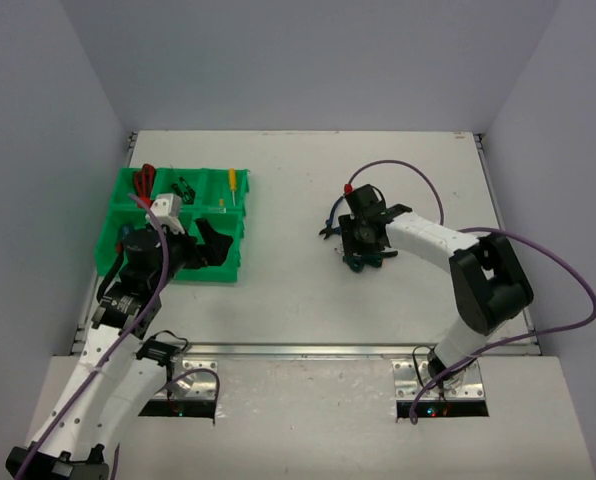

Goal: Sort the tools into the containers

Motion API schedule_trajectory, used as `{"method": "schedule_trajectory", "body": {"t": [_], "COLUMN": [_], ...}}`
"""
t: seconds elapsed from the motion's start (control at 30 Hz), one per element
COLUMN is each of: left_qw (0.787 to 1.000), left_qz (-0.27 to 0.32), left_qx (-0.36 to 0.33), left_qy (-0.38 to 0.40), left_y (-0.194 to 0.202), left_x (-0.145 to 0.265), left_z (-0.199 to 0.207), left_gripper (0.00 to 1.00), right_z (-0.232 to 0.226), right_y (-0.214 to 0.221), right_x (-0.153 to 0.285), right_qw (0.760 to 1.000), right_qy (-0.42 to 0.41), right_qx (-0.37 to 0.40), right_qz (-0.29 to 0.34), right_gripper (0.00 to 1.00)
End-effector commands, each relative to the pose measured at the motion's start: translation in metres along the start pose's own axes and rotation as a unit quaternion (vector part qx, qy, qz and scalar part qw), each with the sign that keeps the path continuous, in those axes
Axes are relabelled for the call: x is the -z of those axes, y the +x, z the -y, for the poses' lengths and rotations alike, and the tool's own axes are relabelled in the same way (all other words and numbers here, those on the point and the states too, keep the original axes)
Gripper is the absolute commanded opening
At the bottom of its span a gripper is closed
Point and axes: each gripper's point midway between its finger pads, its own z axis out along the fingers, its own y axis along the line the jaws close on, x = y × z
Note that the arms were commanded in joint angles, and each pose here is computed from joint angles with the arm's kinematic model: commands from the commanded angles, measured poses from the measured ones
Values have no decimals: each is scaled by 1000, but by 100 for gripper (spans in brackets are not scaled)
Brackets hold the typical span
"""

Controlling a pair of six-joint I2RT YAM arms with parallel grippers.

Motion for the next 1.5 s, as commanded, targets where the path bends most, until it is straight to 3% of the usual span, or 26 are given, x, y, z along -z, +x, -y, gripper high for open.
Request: {"method": "schedule_trajectory", "body": {"t": [0.0, 0.37, 0.43, 0.63, 0.7, 0.77, 0.8, 0.83, 0.9, 0.97, 1.07, 1.2, 1.3, 1.4, 1.47], "left_qw": [999, 999, 999, 999, 998, 995, 983, 973, 956, 929, 894, 888, 883, 882, 883], "left_qz": [23, 17, 18, 14, 7, 4, -16, -26, 11, -10, 22, 7, 2, -7, -7], "left_qx": [-9, -8, -9, -4, 12, 30, 74, 99, 110, 179, 219, 223, 223, 215, 211], "left_qy": [24, 30, 31, 44, 64, 96, 169, 204, 273, 325, 390, 401, 413, 419, 418], "left_y": [-17, -14, -15, -14, -12, -11, -4, 7, -7, 2, -7, -7, -6, -4, -2], "left_x": [-1, -2, -2, -2, -2, -3, 2, 1, 5, 11, 18, 11, 7, 2, -1], "left_z": [12, 13, 14, 19, 27, 39, 65, 74, 94, 108, 127, 148, 165, 178, 181], "left_gripper": [100, 100, 100, 100, 100, 100, 100, 100, 100, 100, 100, 99, 93, 74, 51], "right_z": [-13, -24, -26, -35, -51, -63, -103, -123, -139, -164, -181, -187, -191, -193, -193], "right_y": [6, 32, 33, 28, 26, 21, 12, 4, 14, 12, 15, 15, 13, 9, 9], "right_x": [-10, -27, -29, -22, -12, -1, 25, 54, 80, 124, 175, 204, 218, 224, 226], "right_qw": [998, 994, 994, 994, 992, 990, 968, 945, 914, 855, 784, 743, 724, 719, 717], "right_qy": [-26, -22, -16, -20, -63, -98, -222, -292, -369, -473, -572, -618, -641, -645, -645], "right_qx": [55, 90, 98, 103, 104, 103, 107, 116, 128, 147, 159, 168, 166, 169, 170], "right_qz": [-21, -52, -51, -34, -18, 7, 49, 89, 109, 152, 184, 192, 193, 198, 200], "right_gripper": [54, 52, 40, 19, 9, 8, 7, 6, 4, 0, 0, 0, 0, 0, 0]}}
